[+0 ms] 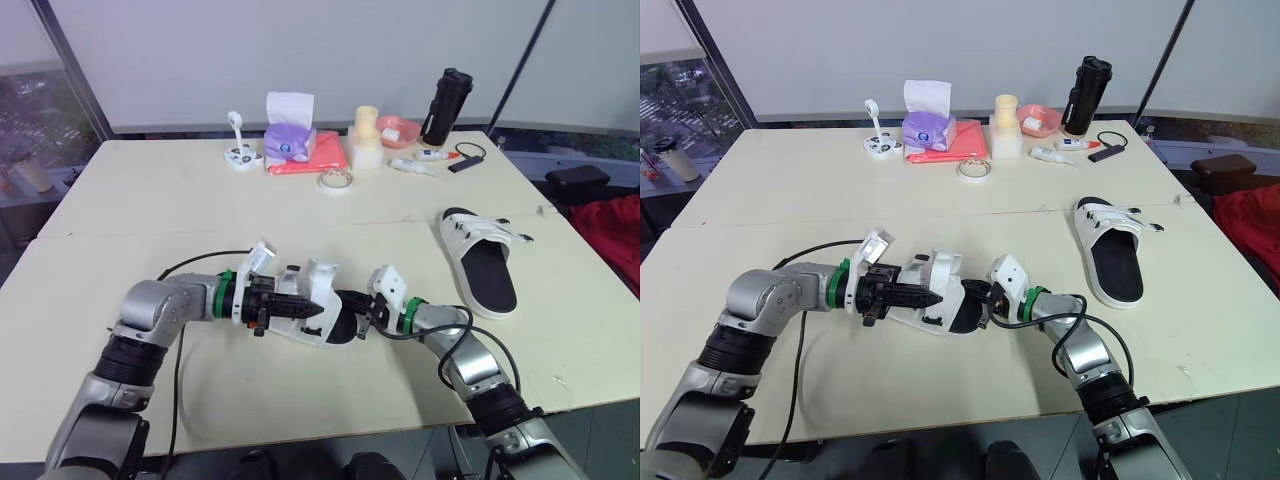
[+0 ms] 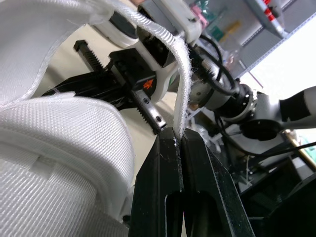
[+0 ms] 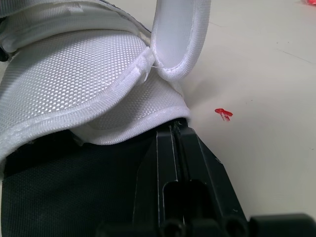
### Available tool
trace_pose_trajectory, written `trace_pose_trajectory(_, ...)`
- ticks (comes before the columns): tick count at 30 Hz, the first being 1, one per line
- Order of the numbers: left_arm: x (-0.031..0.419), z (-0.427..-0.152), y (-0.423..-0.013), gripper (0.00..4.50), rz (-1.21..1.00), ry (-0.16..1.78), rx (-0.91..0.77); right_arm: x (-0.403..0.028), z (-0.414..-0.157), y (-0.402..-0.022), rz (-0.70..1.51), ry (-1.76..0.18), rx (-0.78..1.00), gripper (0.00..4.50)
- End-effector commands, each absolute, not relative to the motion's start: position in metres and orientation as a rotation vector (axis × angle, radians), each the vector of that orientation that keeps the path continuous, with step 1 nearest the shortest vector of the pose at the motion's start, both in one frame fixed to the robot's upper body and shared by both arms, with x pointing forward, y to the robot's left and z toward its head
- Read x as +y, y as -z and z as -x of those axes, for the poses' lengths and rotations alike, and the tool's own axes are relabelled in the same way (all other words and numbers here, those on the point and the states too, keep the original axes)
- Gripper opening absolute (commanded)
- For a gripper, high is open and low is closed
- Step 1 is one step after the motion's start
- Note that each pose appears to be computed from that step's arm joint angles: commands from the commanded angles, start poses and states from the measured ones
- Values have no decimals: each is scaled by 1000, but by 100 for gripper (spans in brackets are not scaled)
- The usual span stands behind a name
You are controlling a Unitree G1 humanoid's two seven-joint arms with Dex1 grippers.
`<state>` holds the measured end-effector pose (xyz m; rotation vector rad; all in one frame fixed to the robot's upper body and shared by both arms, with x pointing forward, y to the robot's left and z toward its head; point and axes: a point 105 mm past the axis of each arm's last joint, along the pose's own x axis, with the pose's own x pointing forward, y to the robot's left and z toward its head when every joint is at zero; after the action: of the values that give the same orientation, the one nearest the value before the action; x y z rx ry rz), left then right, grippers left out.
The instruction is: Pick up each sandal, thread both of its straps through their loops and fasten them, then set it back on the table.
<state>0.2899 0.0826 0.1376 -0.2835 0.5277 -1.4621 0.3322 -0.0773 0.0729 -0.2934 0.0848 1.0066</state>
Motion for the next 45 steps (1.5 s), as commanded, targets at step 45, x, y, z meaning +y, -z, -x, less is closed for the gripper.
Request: trace_pose_trajectory(45,90,-299,-122,3,56,1422,487,-96,-308,6,281,-960,422,0)
